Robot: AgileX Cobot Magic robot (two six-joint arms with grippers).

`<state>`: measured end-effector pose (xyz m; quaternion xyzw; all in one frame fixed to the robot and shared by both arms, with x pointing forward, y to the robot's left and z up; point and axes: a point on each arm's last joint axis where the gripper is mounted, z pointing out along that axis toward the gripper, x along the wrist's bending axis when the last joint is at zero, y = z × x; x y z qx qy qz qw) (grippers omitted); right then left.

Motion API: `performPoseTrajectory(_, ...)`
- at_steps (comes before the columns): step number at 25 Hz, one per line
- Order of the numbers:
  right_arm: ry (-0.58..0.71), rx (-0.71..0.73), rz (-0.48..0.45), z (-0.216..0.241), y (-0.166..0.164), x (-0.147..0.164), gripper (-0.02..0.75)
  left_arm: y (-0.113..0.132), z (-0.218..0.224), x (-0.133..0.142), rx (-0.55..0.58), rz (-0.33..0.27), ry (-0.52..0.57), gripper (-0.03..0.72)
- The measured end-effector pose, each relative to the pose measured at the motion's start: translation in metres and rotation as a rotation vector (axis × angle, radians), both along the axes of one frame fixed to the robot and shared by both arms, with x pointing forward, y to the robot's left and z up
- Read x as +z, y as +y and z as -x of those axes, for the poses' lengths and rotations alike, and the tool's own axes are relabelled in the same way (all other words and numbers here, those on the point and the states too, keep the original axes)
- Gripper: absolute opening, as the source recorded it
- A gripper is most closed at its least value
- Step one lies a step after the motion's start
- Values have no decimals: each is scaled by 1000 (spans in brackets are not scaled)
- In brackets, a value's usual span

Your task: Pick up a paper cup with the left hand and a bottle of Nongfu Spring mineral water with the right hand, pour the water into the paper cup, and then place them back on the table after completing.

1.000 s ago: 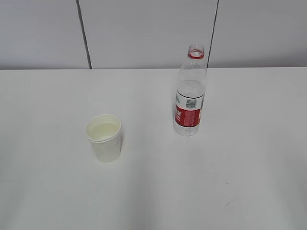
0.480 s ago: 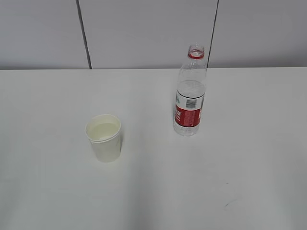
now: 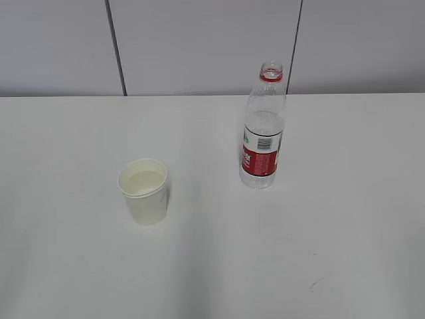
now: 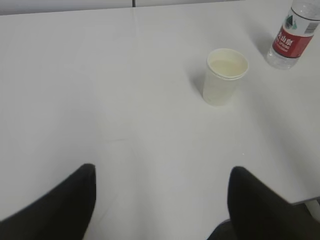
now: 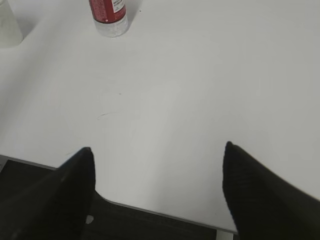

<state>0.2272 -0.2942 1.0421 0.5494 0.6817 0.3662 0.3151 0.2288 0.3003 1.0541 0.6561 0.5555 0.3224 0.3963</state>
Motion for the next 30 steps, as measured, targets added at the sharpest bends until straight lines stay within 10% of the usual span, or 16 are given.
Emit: performPoseTrajectory(30,-2,1,-2,0,0,0,588,-1,0,0,97,2,-2,498)
